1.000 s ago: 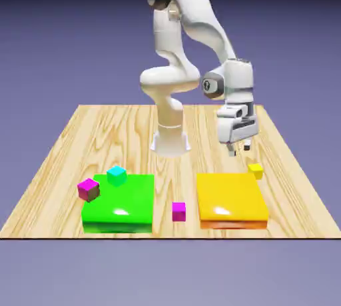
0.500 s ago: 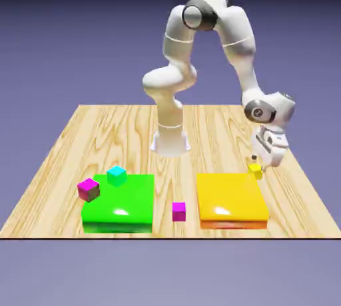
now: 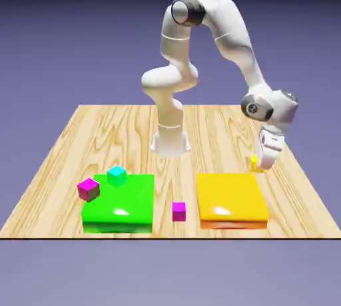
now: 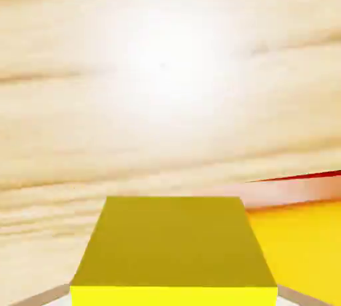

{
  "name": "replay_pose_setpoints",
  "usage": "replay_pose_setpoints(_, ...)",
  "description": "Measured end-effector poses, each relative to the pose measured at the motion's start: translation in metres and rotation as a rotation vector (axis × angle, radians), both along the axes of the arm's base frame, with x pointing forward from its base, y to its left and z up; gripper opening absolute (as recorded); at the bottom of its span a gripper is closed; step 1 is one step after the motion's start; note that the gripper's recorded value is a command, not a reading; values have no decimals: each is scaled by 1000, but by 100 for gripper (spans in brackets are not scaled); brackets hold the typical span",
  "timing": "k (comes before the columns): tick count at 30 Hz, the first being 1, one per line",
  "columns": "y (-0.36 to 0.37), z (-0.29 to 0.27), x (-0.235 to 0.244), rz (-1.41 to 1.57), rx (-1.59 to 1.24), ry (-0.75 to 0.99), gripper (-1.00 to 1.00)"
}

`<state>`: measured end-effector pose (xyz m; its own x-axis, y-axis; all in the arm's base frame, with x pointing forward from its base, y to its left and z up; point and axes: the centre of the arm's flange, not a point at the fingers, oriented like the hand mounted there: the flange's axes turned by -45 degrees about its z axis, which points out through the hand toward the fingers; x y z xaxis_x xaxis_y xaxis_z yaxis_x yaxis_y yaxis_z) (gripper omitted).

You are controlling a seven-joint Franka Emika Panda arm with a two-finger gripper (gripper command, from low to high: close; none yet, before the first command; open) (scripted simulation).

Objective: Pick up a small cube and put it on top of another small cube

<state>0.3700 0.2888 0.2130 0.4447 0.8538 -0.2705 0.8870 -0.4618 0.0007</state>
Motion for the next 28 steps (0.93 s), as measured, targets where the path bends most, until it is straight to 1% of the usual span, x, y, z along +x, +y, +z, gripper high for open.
replay_pose_setpoints(3, -77, 15, 70, -335, -2, 3, -100)
replay_pose_setpoints(5, -137, 26, 106, -556, 0, 7, -100)
replay_pose_setpoints(8, -237, 45, 144, -881, 10, 13, -100)
replay_pose_setpoints(10, -307, 59, 158, -1094, 22, 18, -100)
replay_pose_setpoints(14, -445, 87, 155, -1490, 51, 22, -100)
replay_pose_setpoints(18, -556, 111, 124, -1798, 54, 10, -100)
replay_pose_setpoints(20, -581, 112, 112, -1857, 5, -7, -100)
replay_pose_setpoints(21, -581, 112, 112, -1857, 5, -7, -100)
replay_pose_setpoints(24, -574, 56, 105, -1856, 7, -7, -100)
replay_pose_setpoints(25, -572, 44, 102, -1857, 6, -8, 100)
replay_pose_setpoints(27, -572, 44, 102, -1856, 2, -8, 100)
replay_pose_setpoints(28, -575, 62, 106, -1855, 4, -8, 100)
